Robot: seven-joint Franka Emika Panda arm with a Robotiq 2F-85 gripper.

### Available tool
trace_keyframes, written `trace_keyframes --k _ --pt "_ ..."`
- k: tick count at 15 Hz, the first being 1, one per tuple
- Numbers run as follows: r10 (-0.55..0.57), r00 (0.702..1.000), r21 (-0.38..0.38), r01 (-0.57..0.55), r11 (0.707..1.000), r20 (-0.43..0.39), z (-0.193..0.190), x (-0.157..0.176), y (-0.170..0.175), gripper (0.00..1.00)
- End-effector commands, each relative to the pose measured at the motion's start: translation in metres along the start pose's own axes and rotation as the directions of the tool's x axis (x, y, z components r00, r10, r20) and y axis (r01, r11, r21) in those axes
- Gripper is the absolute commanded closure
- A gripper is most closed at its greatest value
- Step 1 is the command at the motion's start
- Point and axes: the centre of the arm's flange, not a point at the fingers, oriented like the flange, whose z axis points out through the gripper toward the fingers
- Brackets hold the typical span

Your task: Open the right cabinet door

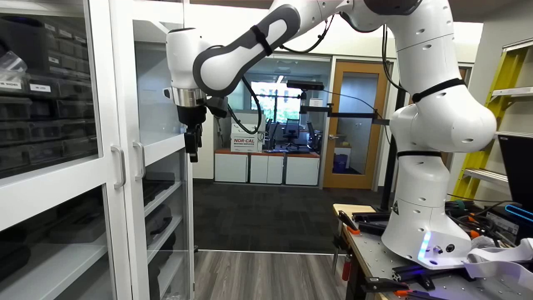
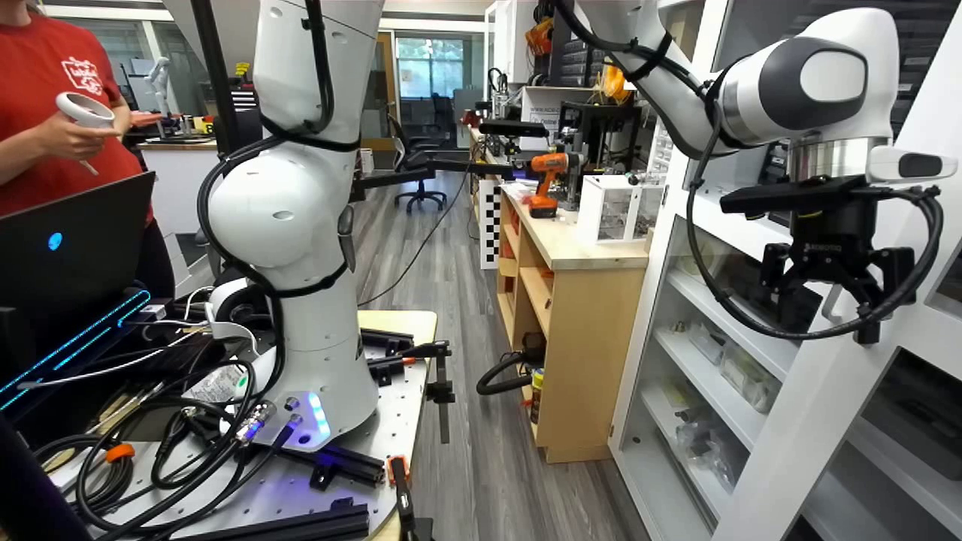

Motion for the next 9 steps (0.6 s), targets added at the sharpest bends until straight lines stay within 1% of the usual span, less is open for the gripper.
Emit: trace_keyframes --k 1,5,7,9 --pt "0.000 1.000 0.000 0.000 1.000 0.000 0.0000 0.0000 0.0000 0.00" --pt "0.001 1.000 0.000 -0.001 1.000 -0.008 -0.0002 0.0005 -0.0008 0.00" --pt "0.006 0.999 0.015 -0.005 1.000 -0.033 -0.0018 0.0003 -0.0021 0.00" --pt "0.014 0.996 0.040 -0.010 0.999 -0.089 -0.0041 -0.0020 -0.0006 0.00"
